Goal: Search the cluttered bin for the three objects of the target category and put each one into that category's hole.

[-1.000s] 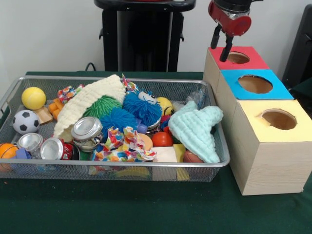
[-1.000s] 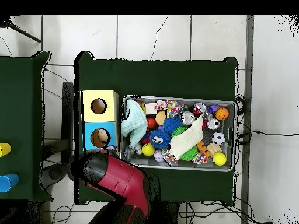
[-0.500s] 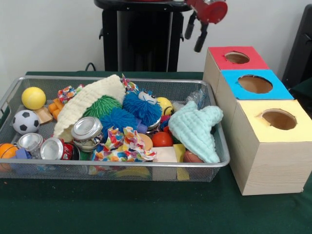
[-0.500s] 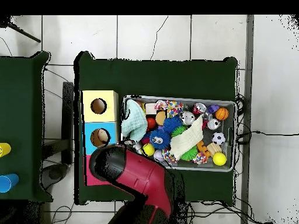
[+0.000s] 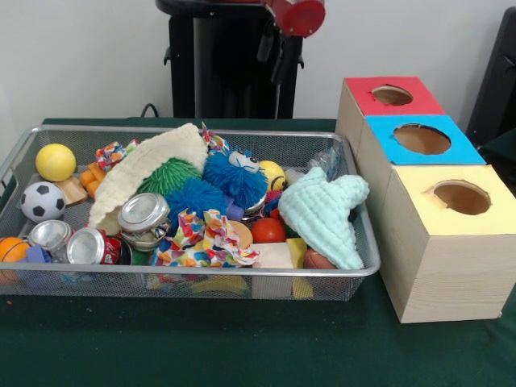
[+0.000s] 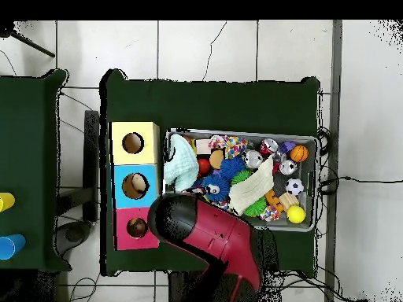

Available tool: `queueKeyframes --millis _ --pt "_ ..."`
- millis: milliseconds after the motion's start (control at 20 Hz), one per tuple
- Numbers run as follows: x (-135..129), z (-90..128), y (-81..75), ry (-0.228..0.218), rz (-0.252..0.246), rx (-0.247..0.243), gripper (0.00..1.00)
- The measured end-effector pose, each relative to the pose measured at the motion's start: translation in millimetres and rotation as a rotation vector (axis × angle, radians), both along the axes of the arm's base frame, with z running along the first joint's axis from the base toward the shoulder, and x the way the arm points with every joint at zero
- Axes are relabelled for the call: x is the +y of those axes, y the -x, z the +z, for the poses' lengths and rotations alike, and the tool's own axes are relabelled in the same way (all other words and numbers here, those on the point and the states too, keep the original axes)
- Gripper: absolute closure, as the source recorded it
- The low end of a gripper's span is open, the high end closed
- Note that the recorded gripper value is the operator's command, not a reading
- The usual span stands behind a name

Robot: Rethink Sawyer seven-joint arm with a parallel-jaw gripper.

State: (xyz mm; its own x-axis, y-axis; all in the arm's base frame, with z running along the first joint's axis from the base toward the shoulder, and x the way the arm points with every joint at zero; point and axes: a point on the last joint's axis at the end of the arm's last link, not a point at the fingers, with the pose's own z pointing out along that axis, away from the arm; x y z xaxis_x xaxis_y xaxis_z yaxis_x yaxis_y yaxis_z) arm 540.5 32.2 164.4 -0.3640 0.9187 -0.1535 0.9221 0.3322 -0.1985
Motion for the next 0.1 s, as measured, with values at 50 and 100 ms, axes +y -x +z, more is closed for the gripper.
queueKeyframes --millis 50,100 --pt "-2.2 -0.4 0.5 0.005 0.004 0.001 0.0" --pt "-4.9 -1.0 1.2 0.012 0.011 0.001 0.0"
